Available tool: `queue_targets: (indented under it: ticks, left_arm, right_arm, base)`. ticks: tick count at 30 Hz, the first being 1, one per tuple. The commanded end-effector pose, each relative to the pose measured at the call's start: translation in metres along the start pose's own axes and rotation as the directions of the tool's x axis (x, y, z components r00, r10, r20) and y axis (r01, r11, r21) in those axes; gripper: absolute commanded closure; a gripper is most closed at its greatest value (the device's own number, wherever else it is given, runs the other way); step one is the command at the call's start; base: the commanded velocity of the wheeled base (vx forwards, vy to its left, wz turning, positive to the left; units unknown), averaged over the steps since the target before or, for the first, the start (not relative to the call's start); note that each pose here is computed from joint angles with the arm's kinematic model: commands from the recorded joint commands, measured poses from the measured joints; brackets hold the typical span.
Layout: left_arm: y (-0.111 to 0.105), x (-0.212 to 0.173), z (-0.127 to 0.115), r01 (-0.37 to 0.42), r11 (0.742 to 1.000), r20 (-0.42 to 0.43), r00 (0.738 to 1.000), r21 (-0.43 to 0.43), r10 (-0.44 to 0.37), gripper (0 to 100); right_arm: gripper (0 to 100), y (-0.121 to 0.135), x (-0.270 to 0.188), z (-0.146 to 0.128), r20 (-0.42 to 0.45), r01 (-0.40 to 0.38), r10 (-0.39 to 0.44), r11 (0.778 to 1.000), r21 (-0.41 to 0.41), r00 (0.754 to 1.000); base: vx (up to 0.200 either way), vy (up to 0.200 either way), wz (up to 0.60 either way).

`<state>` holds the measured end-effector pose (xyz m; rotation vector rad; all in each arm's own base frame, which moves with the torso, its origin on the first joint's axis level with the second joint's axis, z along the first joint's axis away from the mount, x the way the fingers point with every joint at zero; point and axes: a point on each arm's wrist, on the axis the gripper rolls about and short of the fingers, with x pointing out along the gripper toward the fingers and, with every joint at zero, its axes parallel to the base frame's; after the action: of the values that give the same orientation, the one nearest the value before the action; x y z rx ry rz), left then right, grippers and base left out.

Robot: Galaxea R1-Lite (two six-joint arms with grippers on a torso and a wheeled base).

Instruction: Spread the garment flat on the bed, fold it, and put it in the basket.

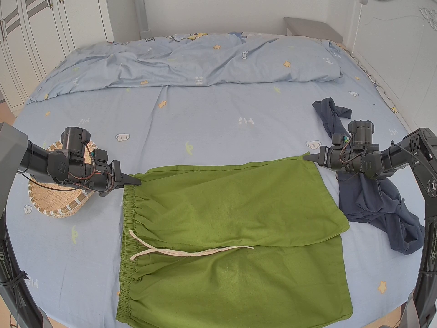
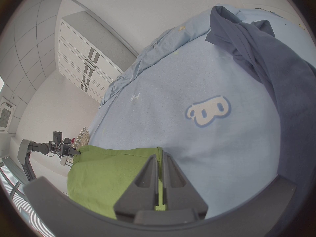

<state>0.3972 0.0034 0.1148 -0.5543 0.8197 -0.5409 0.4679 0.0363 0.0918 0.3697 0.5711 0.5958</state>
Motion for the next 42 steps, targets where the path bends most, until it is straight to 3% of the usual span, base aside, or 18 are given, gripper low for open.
queue_targets:
  ticks: [1,10,12,16,37,38,42]
  left_arm:
    - [0.000,0.000,0.000,-0.001,1.000,0.000,1.000,-0.001,0.001,100]
    - [0.002,-0.002,0.001,-0.005,1.000,0.006,1.000,-0.004,0.005,100]
    - [0.004,-0.005,0.002,-0.009,1.000,0.013,1.000,-0.007,0.009,100]
    - [0.007,-0.007,0.004,-0.013,1.000,0.023,1.000,-0.008,0.013,100]
    - [0.011,-0.004,0.007,-0.008,1.000,0.051,0.999,0.008,0.008,100]
    - [0.011,-0.004,0.008,-0.009,1.000,0.052,0.999,0.009,0.009,0]
    - [0.009,-0.004,0.008,-0.005,1.000,0.052,0.999,0.009,0.005,0]
  right_arm:
    - [100,0.000,0.000,0.001,0.006,0.003,-0.003,1.000,-0.004,1.000]
    - [100,0.012,-0.010,0.023,0.074,-0.003,-0.001,0.998,0.060,0.997]
    - [100,0.018,-0.019,0.033,0.126,0.010,-0.018,0.998,0.063,0.992]
    - [100,0.010,-0.027,0.040,0.164,0.033,-0.042,0.998,0.060,0.986]
    - [100,-0.002,-0.014,0.028,0.115,0.047,-0.056,0.995,0.086,0.992]
    - [0,-0.002,-0.014,0.028,0.115,0.047,-0.056,0.995,0.086,0.992]
    - [0,-0.002,-0.014,0.028,0.114,0.046,-0.055,0.995,0.085,0.992]
  base:
    - [0.000,0.000,0.00]
    - [0.000,0.000,0.00]
    - [0.000,0.000,0.00]
    - [0.000,0.000,0.00]
    - [0.000,0.000,0.00]
    - [0.000,0.000,0.00]
    - [0.000,0.000,0.00]
